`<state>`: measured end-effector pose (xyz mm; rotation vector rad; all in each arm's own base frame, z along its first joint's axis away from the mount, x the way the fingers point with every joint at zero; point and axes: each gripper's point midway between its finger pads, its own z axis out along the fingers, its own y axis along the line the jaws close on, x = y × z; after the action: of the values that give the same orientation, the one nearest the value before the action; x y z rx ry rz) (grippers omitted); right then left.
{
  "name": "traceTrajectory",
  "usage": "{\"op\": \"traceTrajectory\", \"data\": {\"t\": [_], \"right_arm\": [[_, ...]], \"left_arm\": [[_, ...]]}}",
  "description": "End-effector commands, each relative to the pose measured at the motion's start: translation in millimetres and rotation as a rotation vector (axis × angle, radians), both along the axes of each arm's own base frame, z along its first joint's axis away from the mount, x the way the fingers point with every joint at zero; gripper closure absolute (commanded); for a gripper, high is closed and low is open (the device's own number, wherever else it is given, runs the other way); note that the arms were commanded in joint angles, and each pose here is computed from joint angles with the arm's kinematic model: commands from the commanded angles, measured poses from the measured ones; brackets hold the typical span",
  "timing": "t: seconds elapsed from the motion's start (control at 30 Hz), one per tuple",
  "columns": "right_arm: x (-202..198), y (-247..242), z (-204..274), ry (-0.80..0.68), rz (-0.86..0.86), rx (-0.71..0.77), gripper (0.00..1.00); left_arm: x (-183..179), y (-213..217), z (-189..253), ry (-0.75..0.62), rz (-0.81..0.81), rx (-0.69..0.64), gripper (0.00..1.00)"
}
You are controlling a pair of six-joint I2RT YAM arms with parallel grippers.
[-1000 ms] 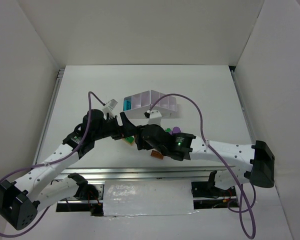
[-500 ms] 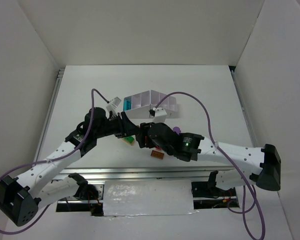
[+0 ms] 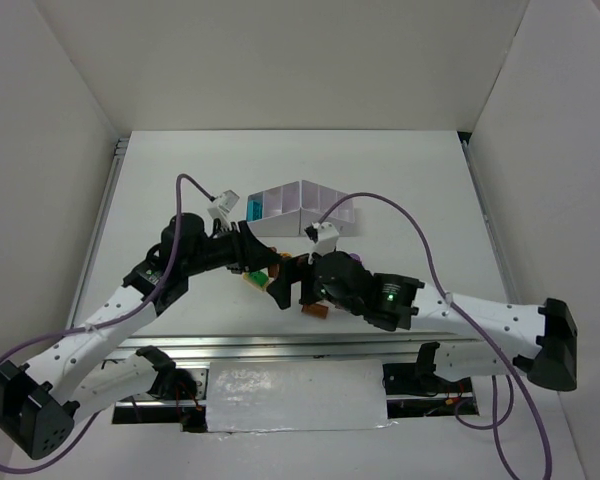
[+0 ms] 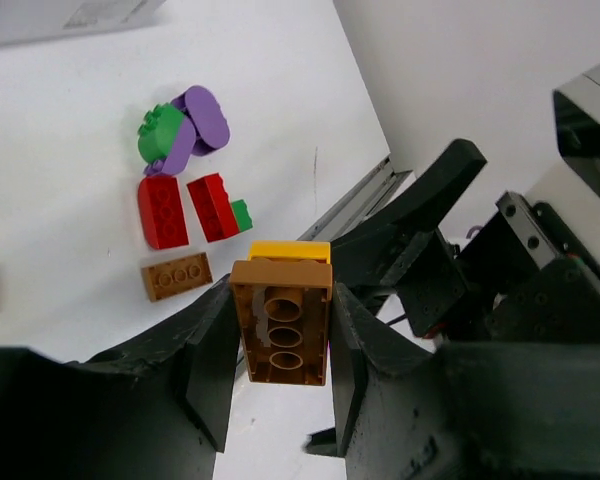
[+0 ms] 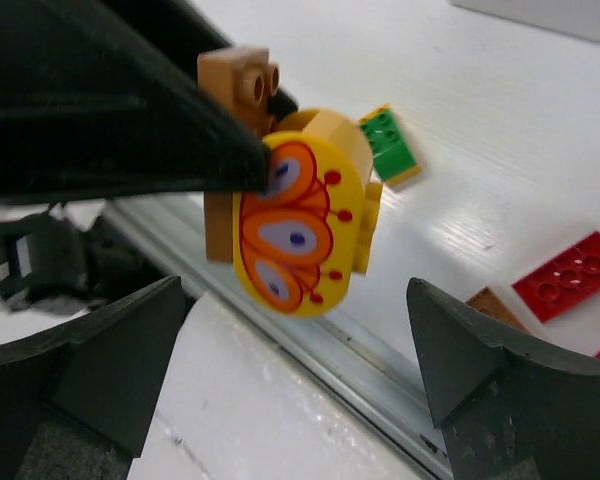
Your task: Sort the legos into containers by color
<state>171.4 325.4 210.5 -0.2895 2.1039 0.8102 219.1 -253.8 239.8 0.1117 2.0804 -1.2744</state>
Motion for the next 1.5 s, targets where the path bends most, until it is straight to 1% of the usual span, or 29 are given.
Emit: {"op": "traceTrajectory", "data": {"t": [0.0, 0.03, 0.07, 0.1, 0.13, 0.2, 0.27, 0.3, 0.37, 0.4, 0.43, 0.47, 0.5, 0.6, 0.63, 0.7, 0.8, 0.97, 1.03, 1.07, 1.1, 1.27, 1.3, 1.33, 1.37, 1.4, 1.47], "right_arm": [[-18.7, -3.3, 51.0, -0.067, 0.144, 0.188, 0.00], [-20.8, -8.2, 58.4, -0.077, 0.166, 0.218, 0.00], [-31.2, -10.9, 59.2, -0.072, 0.218, 0.239, 0.00], [-39.4, -19.5, 78.0, -0.102, 0.242, 0.298, 0.00], [-41.8, -23.8, 87.4, -0.126, 0.258, 0.328, 0.00], [-53.6, -32.8, 104.4, -0.161, 0.307, 0.369, 0.00], [-55.8, -38.5, 114.7, -0.195, 0.328, 0.389, 0.00], [-61.9, -40.4, 123.2, -0.211, 0.362, 0.425, 0.00], [-62.9, -43.7, 126.1, -0.229, 0.403, 0.465, 0.00], [-66.6, -44.4, 127.7, -0.224, 0.432, 0.479, 0.01], [-74.8, -42.8, 136.2, -0.237, 0.494, 0.513, 0.02], [-72.4, -41.1, 135.1, -0.230, 0.497, 0.510, 0.02], [-71.7, -39.7, 135.1, -0.231, 0.499, 0.508, 0.03], [-69.4, -32.6, 136.2, -0.231, 0.516, 0.507, 0.05], [-74.5, -29.8, 137.2, -0.225, 0.552, 0.517, 0.06], [-76.7, -23.4, 139.5, -0.222, 0.582, 0.533, 0.09], [-73.5, -17.0, 137.9, -0.212, 0.582, 0.538, 0.12], [-76.3, -12.0, 137.4, -0.208, 0.612, 0.559, 0.28], [-74.8, -9.5, 134.5, -0.203, 0.612, 0.552, 0.37], [-73.8, -8.3, 134.4, -0.203, 0.610, 0.553, 0.46], [-73.6, -7.2, 132.3, -0.198, 0.611, 0.551, 0.48], [-70.1, 2.8, 124.4, -0.168, 0.623, 0.543, 0.48], [-69.8, 4.0, 124.0, -0.165, 0.624, 0.541, 0.56], [-69.2, 4.4, 122.1, -0.163, 0.621, 0.535, 0.68], [-66.3, 4.5, 121.4, -0.165, 0.608, 0.530, 0.85], [-64.3, 3.4, 117.1, -0.162, 0.597, 0.511, 1.00], [-61.0, -1.7, 117.5, -0.185, 0.568, 0.499, 1.00]], "left_arm": [[-2.7, -1.0, 53.7, -0.219, -0.066, -0.042, 1.00], [-6.5, -1.8, 58.4, -0.245, -0.092, -0.044, 1.00], [-15.4, -3.8, 63.5, -0.277, -0.147, -0.049, 1.00], [-20.3, -3.9, 66.2, -0.292, -0.170, -0.054, 1.00], [-26.7, -2.5, 73.8, -0.325, -0.189, -0.069, 1.00], [-40.6, -2.9, 86.5, -0.383, -0.249, -0.109, 1.00], [-50.8, -4.4, 90.5, -0.398, -0.298, -0.138, 1.00], [-61.6, -5.4, 100.3, -0.441, -0.349, -0.176, 1.00], [-72.5, -5.8, 102.8, -0.447, -0.392, -0.218, 1.00], [-78.3, -5.9, 113.8, -0.502, -0.415, -0.256, 1.00], [-88.8, -4.3, 112.8, -0.514, -0.454, -0.277, 1.00], [-94.7, -2.9, 116.9, -0.517, -0.469, -0.302, 1.00], [-101.7, -0.4, 126.2, -0.568, -0.484, -0.328, 1.00], [-107.5, 1.8, 129.2, -0.574, -0.492, -0.338, 1.00], [-106.0, 2.1, 130.5, -0.565, -0.481, -0.331, 1.00], [-104.9, 1.7, 130.5, -0.556, -0.479, -0.327, 1.00], [-101.4, 0.9, 131.2, -0.542, -0.463, -0.326, 1.00], [-92.3, -0.6, 124.2, -0.513, -0.430, -0.299, 1.00], [-89.6, -1.1, 123.7, -0.504, -0.419, -0.294, 1.00], [-88.2, -1.7, 122.5, -0.500, -0.417, -0.291, 1.00], [-88.0, -1.8, 123.2, -0.496, -0.416, -0.294, 1.00], [-83.5, -3.4, 123.8, -0.486, -0.403, -0.291, 1.00], [-83.4, -3.4, 123.9, -0.486, -0.405, -0.291, 1.00], [-83.9, -3.3, 125.6, -0.490, -0.406, -0.294, 1.00], [-84.9, -3.5, 125.1, -0.489, -0.414, -0.293, 1.00], [-85.5, -3.4, 125.9, -0.493, -0.417, -0.292, 1.00], [-86.6, -2.8, 125.7, -0.498, -0.424, -0.276, 1.00]]}}
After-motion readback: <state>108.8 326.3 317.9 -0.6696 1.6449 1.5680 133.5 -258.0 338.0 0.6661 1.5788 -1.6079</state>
